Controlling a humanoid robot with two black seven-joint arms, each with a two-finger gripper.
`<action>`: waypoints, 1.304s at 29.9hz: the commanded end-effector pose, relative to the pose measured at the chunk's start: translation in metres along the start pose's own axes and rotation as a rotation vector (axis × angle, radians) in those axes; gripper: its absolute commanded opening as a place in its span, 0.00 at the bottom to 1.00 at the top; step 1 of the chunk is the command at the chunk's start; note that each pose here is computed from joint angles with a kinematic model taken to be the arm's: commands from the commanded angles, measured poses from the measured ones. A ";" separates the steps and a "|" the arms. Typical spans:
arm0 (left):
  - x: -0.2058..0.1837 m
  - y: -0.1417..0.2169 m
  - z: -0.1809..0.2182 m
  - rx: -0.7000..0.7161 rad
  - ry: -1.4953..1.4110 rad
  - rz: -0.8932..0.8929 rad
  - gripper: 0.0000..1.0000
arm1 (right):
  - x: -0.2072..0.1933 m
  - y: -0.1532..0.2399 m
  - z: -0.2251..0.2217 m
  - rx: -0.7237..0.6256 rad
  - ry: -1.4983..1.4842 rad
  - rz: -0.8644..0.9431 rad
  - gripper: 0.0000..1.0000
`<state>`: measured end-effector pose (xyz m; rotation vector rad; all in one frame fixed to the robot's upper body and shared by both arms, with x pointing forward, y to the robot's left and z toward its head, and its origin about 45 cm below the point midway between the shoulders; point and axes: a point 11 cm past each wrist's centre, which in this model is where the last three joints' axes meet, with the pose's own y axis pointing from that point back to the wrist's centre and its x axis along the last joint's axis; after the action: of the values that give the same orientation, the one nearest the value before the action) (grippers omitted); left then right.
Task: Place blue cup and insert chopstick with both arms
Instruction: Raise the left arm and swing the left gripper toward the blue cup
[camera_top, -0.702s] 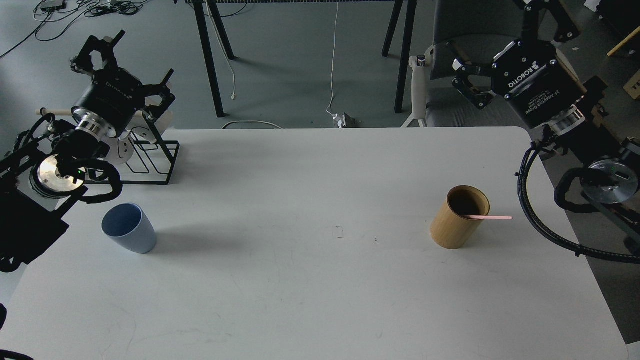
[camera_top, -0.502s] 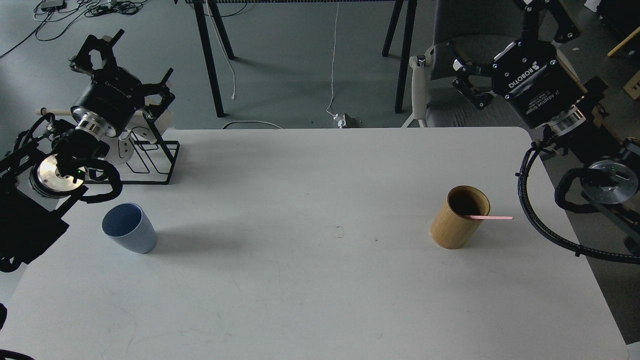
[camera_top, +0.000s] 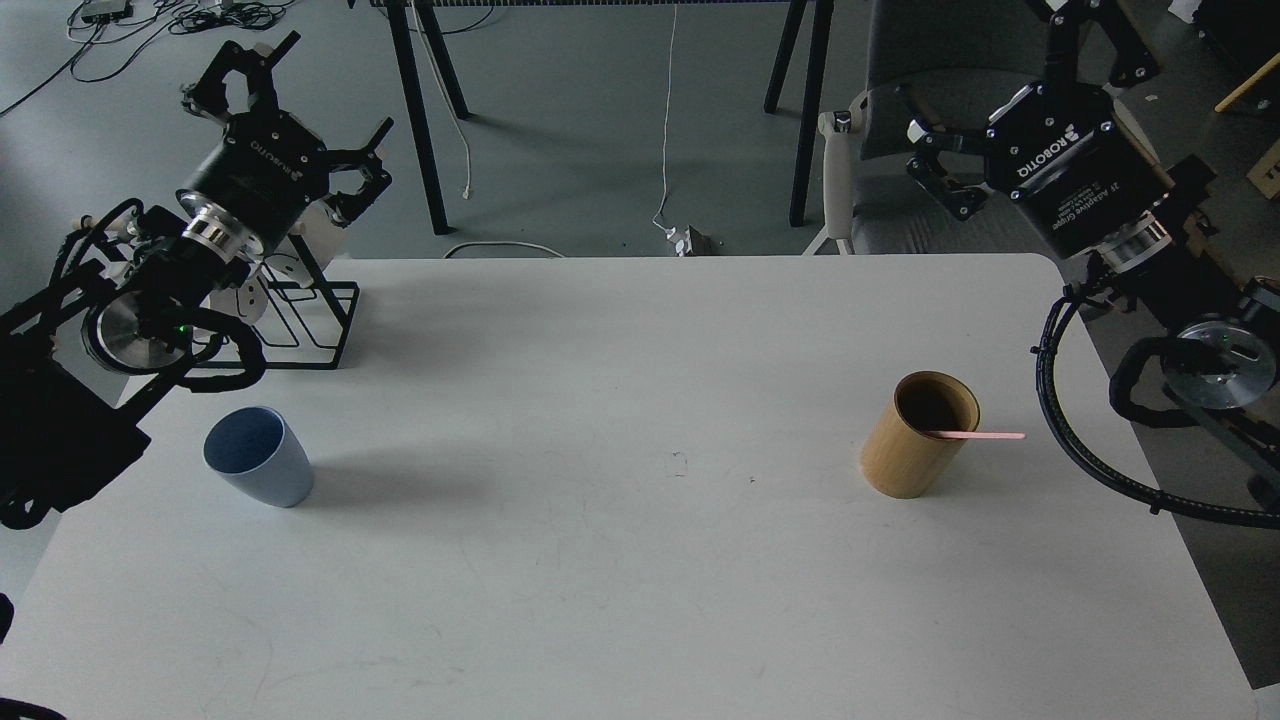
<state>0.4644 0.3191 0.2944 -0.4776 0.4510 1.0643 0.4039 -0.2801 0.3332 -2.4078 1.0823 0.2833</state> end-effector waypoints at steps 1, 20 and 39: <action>-0.012 -0.009 0.035 -0.084 -0.049 -0.037 1.00 | 0.001 0.000 -0.001 0.003 0.001 0.002 0.99; -0.039 -0.018 0.078 -0.279 -0.055 -0.110 1.00 | 0.001 0.000 -0.007 0.017 0.007 0.002 0.99; -0.117 0.030 0.093 0.003 -0.588 -0.424 0.96 | 0.009 0.009 -0.011 0.007 0.026 0.027 0.99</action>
<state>0.4126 0.2793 0.4269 -0.2894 -0.1392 0.7187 0.4033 -0.2946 0.3380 -2.3973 1.1184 0.2556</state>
